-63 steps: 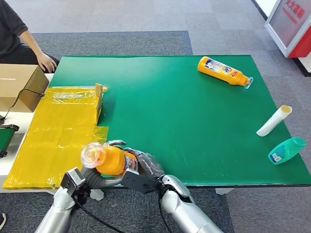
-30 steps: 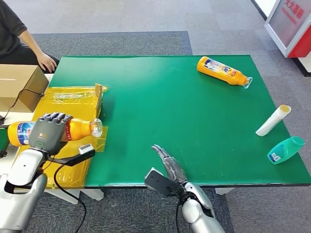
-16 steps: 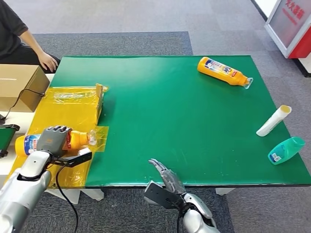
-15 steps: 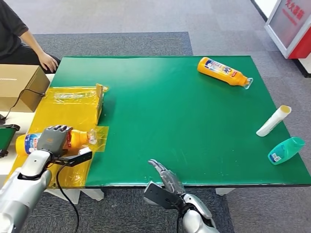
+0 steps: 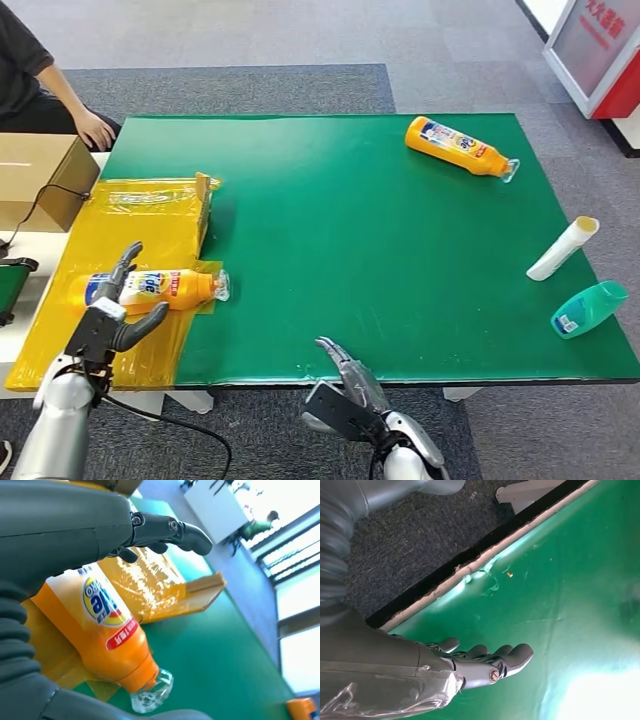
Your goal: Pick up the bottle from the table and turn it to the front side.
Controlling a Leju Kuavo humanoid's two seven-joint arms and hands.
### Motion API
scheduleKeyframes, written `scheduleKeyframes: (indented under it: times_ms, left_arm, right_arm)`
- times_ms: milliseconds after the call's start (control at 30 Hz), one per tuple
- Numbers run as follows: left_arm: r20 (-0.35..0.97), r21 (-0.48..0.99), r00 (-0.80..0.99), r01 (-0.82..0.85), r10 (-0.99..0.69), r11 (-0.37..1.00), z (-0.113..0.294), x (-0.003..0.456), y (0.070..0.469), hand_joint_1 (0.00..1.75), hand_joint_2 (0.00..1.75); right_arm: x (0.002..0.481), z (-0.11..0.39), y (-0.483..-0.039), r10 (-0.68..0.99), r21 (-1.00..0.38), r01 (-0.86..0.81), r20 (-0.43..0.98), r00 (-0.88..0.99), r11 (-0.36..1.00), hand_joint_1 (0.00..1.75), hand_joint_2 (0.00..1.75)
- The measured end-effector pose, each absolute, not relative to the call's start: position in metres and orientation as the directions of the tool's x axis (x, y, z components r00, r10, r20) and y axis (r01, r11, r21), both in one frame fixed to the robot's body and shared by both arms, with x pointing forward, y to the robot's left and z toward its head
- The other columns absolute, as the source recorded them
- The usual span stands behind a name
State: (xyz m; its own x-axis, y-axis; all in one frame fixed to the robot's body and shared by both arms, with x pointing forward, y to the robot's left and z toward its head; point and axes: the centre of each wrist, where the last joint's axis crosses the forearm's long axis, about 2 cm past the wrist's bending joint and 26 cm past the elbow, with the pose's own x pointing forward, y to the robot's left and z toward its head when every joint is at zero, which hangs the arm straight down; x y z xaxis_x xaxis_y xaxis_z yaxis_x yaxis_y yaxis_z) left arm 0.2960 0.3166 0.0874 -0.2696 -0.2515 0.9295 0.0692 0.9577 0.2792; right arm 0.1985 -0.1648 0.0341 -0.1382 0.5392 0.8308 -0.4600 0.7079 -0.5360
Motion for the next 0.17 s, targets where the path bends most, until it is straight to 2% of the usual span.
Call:
scheduleKeyframes:
  times_ms: [167]
  left_arm:
    - [0.897, 0.26, -0.354, -0.063, -0.265, 0.964, 0.093, 0.265, 0.317, 0.0, 0.0]
  right_arm:
    - [0.191, 0.037, -0.168, 0.552, -0.543, -0.439, 0.825, -0.119, 0.716, 0.0, 1.75]
